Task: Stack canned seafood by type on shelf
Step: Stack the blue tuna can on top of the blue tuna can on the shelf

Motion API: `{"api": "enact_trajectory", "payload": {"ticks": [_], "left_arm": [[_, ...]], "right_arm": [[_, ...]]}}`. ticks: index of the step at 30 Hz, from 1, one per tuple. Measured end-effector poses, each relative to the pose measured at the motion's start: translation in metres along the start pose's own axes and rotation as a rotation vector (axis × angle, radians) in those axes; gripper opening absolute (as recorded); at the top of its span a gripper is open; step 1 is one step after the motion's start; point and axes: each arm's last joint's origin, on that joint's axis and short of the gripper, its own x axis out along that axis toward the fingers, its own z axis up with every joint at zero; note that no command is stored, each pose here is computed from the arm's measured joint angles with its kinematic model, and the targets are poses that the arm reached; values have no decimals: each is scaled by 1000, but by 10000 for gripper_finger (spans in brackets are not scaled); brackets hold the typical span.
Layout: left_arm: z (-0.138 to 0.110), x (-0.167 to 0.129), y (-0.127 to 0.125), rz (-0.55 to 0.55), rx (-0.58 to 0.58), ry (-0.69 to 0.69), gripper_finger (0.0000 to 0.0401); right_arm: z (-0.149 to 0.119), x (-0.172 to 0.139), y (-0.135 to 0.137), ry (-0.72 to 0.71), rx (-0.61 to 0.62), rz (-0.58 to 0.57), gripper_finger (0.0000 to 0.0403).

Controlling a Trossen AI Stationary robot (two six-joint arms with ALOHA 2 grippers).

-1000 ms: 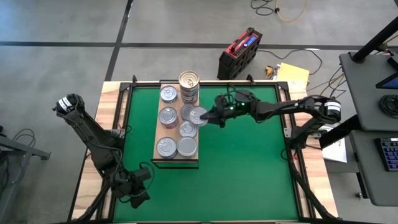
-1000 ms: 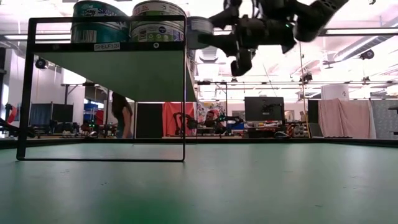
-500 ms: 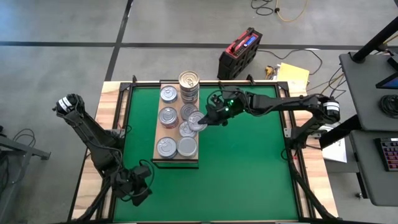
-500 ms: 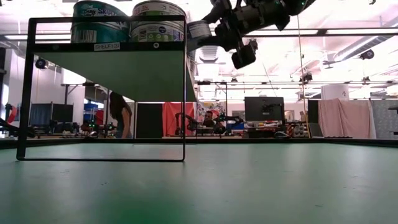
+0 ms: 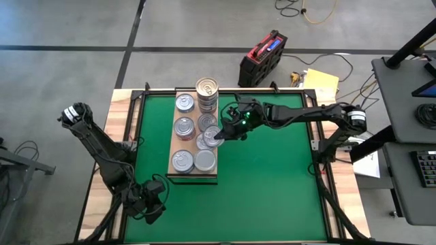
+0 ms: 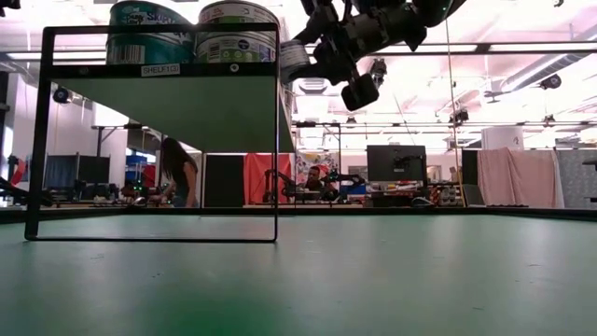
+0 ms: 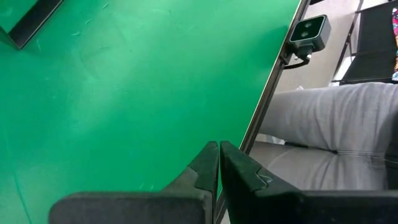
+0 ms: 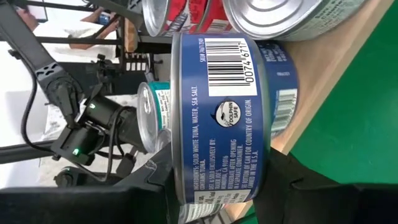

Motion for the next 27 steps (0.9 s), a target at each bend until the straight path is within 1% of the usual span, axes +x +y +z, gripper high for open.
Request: {"api": "enact_trajectory", "payload": {"ticks": [3,11,15,21,27], "left_arm": [[0,0,0,0,0,-2,0],[2,0,0,6,1,-66,0],[2,0,0,6,0,-70,0],[2,0,0,6,-5,-71,0],[2,0,0,5,-27,-71,0]], "right_arm": [[0,0,0,0,0,-1,130],[2,2,1,-2,-3,8,130],[4,9,0,4,-3,3,130],[11,20,3,1,-14,39,130],[13,23,5,0,-14,39,130]]}}
